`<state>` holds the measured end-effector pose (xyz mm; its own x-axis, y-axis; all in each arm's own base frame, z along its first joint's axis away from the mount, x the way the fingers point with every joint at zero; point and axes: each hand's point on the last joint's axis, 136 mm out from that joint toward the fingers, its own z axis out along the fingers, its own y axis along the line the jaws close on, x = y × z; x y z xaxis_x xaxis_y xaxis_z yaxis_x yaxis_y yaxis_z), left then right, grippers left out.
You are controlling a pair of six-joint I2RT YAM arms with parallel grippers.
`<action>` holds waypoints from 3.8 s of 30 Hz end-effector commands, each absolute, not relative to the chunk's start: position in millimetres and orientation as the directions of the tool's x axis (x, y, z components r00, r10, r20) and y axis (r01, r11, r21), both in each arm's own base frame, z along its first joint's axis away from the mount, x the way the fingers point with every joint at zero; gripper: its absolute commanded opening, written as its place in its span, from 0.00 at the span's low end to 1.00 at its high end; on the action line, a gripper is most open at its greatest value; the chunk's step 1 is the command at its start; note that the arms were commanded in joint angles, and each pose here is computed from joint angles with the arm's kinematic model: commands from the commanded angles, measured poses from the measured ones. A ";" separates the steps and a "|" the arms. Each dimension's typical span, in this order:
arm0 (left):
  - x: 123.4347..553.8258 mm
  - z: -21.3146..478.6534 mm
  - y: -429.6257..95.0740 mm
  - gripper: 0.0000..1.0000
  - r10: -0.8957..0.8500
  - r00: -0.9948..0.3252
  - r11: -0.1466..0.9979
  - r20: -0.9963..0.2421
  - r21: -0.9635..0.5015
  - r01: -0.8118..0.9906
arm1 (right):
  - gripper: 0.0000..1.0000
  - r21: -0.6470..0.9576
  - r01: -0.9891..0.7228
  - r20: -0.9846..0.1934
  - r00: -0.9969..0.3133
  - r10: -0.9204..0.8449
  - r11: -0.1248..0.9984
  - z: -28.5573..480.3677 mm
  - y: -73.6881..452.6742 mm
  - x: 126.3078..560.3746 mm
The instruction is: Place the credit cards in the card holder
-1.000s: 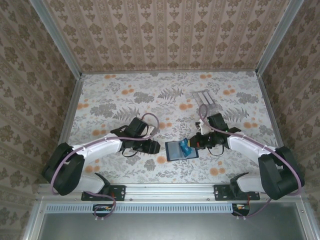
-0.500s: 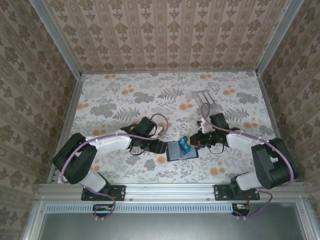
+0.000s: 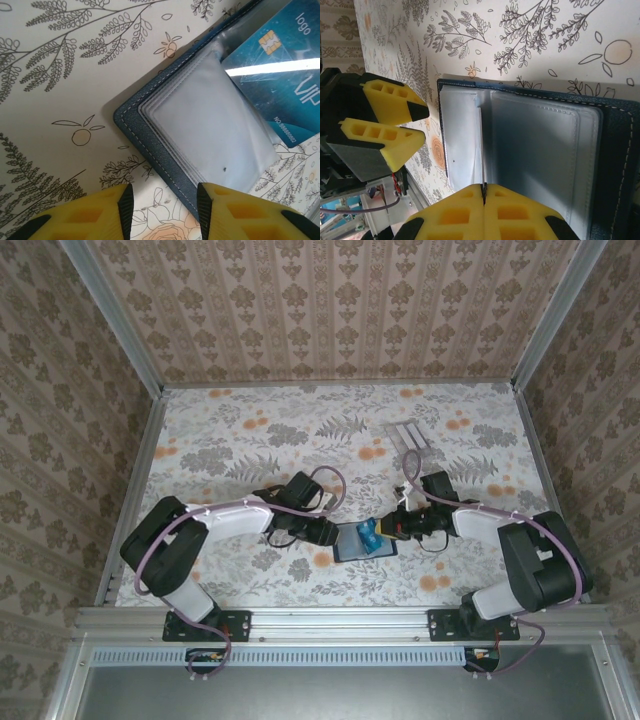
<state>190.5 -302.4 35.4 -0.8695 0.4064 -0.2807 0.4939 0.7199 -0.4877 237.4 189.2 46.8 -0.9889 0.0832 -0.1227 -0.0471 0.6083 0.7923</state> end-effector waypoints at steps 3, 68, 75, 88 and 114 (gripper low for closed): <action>189.3 27.8 -304.7 0.37 0.409 -0.878 0.736 -0.248 -0.480 0.478 | 0.00 0.796 -0.038 -0.106 -0.991 0.077 0.605 43.4 188.5 230.7; 201.8 10.8 -275.0 0.17 0.281 -0.942 0.838 -0.183 -0.432 0.334 | 0.11 0.801 0.025 -0.119 -0.973 0.199 0.598 25.1 241.0 246.2; 206.0 11.8 -267.7 0.16 0.272 -0.942 0.850 -0.198 -0.409 0.331 | 0.13 0.784 0.000 -0.100 -0.987 0.125 0.621 18.4 251.6 229.9; 205.6 15.4 -269.1 0.15 0.244 -0.949 0.838 -0.200 -0.449 0.310 | 0.18 0.797 -0.013 -0.086 -0.992 0.092 0.604 18.6 271.9 226.2; 174.8 11.6 -276.3 0.21 0.240 -0.960 0.768 -0.142 -0.577 0.278 | 0.17 0.722 -0.061 -0.134 -0.990 0.053 0.689 19.8 265.4 207.1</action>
